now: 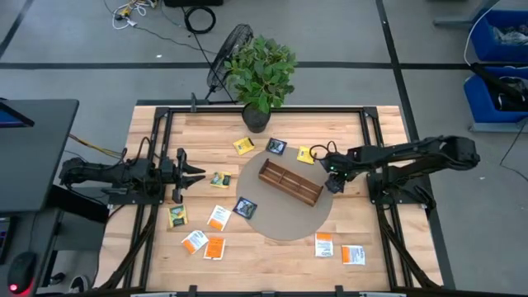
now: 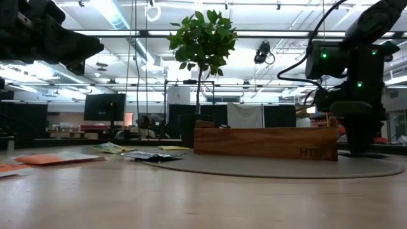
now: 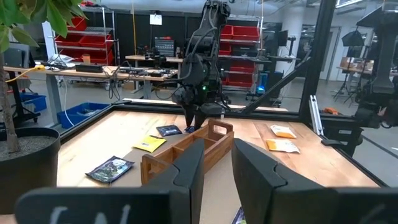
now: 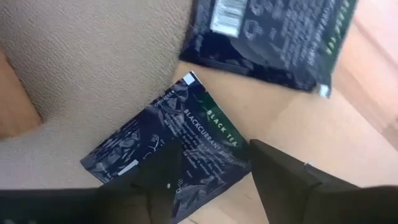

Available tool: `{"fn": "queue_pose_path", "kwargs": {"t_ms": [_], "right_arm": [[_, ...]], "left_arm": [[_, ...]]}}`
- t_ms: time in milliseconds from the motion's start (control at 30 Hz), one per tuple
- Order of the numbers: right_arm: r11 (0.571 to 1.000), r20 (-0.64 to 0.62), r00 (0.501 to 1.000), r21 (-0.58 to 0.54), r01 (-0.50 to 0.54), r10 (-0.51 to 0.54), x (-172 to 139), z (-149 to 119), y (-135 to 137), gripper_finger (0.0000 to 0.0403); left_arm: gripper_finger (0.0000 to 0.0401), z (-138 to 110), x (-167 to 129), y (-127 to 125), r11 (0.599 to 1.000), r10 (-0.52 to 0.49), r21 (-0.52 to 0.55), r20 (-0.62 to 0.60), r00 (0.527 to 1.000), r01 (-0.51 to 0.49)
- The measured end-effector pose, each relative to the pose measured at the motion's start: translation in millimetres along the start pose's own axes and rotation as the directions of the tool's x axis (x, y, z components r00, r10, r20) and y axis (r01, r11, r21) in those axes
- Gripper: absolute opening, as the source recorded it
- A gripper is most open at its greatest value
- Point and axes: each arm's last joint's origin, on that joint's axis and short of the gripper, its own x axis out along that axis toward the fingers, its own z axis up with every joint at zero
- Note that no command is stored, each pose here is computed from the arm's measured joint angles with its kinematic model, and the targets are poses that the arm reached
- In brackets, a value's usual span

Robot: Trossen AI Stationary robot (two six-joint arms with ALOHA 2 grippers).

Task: Pick & Place Tea
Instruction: Put the black tea bag into the right section of the wooden organizer

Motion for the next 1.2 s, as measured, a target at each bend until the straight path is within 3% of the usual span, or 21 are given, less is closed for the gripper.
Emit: {"fn": "queue_pose_path", "kwargs": {"t_ms": [633,1000,1200], "right_arm": [[0.999,0.010,1.000,-0.043,0.006,-0.006,-11,9,5,0.0009],[0.988,0.048,0.990,-0.077,0.134,-0.130,-27,13,6,0.0003],[0.954,0.194,0.949,-0.120,0.276,-0.250,-53,20,20,0.0002]], "left_arm": [[0.0087,0,0,0,1.000,0.000,-0.006,0.000,1.000,0.000],[0.0087,1,0,0,0.999,0.000,-0.043,0.010,1.000,0.001],[0.0087,2,0,0,0.995,0.017,-0.096,0.020,1.000,-0.015]]}}
